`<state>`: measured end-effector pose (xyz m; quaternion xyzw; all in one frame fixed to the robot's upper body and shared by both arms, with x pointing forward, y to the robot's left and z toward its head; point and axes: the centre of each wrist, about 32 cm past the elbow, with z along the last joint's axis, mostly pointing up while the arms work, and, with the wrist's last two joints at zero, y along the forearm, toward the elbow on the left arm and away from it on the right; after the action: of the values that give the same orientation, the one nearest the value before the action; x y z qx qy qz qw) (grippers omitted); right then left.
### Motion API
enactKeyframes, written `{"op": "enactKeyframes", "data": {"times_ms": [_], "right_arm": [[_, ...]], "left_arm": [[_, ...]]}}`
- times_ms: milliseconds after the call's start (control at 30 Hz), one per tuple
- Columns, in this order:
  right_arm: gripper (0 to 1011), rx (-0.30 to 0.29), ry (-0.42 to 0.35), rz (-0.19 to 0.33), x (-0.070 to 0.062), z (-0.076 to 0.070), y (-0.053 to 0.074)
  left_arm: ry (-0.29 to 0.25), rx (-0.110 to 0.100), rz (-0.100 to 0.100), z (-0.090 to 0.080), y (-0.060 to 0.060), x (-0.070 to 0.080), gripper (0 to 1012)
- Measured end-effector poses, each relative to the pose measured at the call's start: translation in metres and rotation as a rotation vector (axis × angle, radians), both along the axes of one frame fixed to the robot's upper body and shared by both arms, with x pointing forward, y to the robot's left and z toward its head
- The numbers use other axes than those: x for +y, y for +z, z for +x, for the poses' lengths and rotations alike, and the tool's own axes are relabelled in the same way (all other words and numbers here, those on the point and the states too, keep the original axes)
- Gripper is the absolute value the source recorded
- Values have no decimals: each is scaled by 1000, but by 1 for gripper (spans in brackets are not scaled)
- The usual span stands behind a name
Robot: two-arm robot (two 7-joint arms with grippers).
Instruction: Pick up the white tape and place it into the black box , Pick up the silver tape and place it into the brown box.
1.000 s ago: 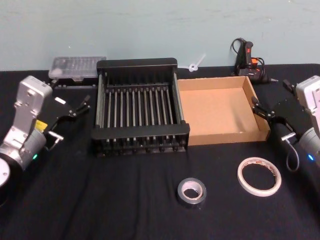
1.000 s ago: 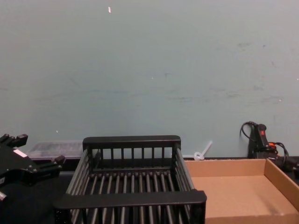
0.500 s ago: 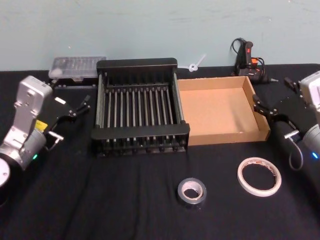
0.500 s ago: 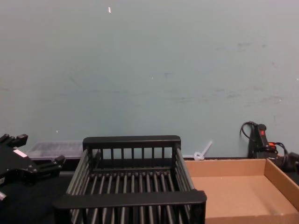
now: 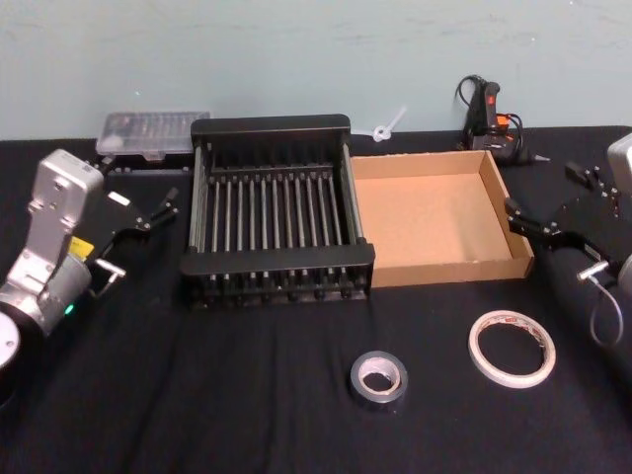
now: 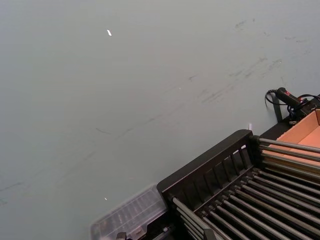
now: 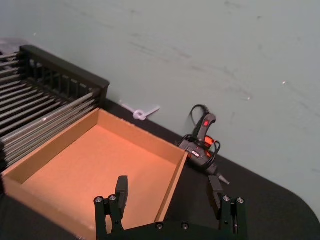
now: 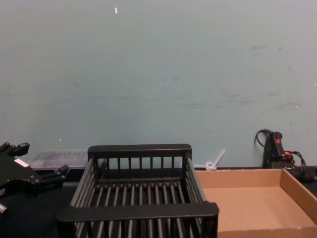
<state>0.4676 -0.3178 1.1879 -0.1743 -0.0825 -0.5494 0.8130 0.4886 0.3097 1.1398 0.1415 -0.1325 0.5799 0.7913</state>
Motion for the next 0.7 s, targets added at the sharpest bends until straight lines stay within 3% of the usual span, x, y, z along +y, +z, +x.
{"op": "enactKeyframes", "data": {"times_ms": [700], "right_arm": [[1002,251,57,44,-11,-37,4]], "left_arm": [[0,0,0,0,0,0,1001]]}}
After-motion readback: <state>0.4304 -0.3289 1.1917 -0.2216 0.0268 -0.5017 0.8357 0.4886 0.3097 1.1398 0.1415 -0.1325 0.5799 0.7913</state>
